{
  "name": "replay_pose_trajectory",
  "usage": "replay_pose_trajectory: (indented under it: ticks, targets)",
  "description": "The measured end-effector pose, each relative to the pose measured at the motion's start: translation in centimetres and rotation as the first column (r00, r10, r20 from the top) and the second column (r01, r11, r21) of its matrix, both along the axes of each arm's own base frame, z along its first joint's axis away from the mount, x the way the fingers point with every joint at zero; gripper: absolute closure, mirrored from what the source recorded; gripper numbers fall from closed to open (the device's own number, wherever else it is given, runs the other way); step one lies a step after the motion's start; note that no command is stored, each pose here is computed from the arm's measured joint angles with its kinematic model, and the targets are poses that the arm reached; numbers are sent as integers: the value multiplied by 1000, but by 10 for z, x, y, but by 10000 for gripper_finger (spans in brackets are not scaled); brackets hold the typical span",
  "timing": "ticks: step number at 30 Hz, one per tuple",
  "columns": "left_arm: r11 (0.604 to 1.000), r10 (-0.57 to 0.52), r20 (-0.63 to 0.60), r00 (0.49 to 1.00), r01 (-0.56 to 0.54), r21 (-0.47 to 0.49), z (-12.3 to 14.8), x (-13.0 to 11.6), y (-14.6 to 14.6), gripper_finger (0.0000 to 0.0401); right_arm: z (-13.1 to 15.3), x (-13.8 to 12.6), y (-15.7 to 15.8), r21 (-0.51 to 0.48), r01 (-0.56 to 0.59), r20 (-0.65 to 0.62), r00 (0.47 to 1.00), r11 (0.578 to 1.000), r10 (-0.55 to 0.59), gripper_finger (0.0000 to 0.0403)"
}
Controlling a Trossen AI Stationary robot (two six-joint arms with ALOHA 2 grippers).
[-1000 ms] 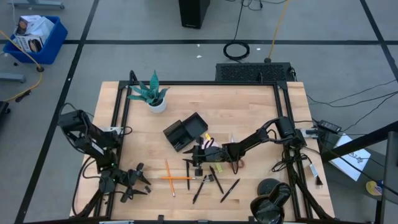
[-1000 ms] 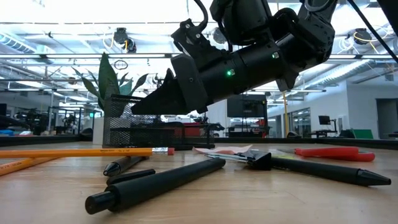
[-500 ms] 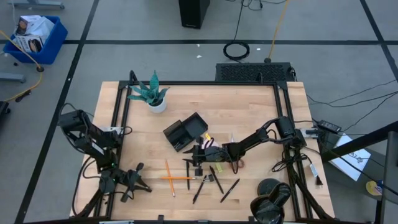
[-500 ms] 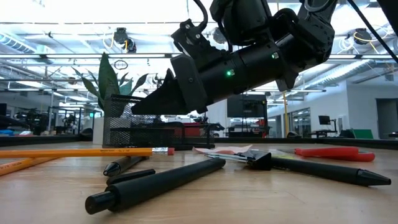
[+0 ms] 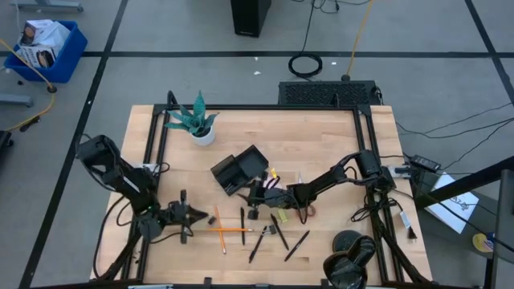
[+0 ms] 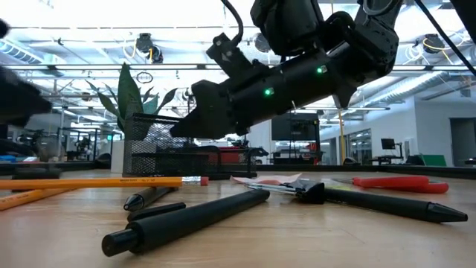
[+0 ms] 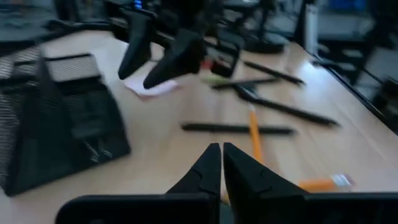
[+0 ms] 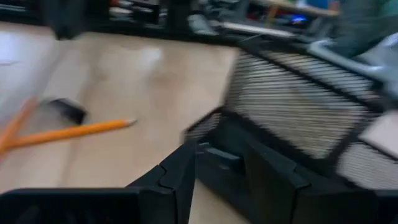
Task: Pick and place office supplies into organizer
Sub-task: Put the black binder clip into the black desk organizer
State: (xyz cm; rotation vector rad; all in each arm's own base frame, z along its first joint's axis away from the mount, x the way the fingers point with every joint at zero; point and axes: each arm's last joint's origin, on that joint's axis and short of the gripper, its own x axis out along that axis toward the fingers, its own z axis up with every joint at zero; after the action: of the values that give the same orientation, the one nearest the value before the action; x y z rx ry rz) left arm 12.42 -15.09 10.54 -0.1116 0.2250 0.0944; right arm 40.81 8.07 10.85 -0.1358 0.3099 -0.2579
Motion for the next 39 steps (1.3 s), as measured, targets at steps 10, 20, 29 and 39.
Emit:
replay_pose_trajectory:
  ticks: [10,20,29,39]
  targets:
    - [988,-88,33,996,91,-126,24,22,14,373,19,-7,23,-24,-37,16,999,999,38,275]
    - [993,-9,41,999,14,-119,24,27,21,368,22,-10,35,106,-368,-32,927,924,373,274]
    - [983,53,46,997,-44,-177,24,31,27,290,24,4,25,103,-440,-28,895,892,445,233]
    - [979,41,67,997,-27,-202,27,32,25,127,2,33,35,109,-443,-94,887,890,453,174]
